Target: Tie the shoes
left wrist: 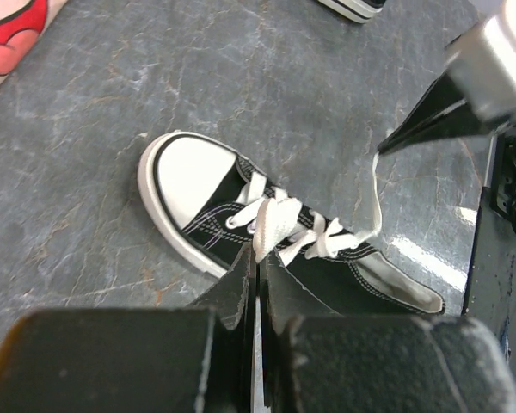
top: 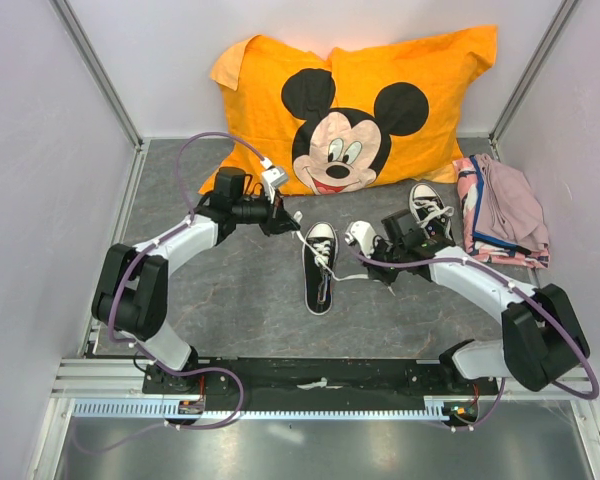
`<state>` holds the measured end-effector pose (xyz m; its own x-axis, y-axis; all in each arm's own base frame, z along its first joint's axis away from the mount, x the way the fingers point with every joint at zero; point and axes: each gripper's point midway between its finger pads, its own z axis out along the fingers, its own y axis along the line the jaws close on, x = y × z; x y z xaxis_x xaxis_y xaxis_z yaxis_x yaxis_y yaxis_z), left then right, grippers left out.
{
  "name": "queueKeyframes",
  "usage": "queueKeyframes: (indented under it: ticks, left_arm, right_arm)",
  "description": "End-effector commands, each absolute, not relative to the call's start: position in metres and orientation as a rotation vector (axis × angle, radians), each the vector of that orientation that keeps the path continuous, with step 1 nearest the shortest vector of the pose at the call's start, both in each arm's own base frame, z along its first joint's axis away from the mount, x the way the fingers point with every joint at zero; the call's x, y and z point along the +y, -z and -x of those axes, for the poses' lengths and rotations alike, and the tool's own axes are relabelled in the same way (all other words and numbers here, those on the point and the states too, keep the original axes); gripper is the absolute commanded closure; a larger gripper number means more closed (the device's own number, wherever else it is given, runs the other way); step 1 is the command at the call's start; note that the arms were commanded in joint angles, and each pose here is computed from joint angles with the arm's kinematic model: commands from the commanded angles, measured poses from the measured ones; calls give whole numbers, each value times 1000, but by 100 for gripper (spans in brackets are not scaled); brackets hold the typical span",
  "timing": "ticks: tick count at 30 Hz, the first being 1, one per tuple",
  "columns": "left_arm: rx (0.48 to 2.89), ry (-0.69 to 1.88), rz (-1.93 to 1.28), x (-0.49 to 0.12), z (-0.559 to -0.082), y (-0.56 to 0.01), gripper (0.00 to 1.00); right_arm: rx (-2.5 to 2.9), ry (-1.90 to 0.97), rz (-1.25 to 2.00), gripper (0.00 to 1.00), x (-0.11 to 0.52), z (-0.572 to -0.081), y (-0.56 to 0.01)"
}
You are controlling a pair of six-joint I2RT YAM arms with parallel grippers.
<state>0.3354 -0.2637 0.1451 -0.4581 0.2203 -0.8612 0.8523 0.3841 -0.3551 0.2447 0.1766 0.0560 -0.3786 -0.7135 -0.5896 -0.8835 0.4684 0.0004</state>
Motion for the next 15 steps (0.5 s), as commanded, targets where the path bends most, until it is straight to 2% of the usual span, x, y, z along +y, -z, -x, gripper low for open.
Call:
queueKeyframes:
  ticks: [1, 15]
  left_arm:
    - [1869, 1092, -935, -258, -332, -157, 98]
    - [1973, 1019, -788, -210, -349, -144, 99]
  right_arm:
    - [2249, -368, 1258, 100, 156, -247, -61]
    - [2325, -281, 1189, 100, 127, -255, -56]
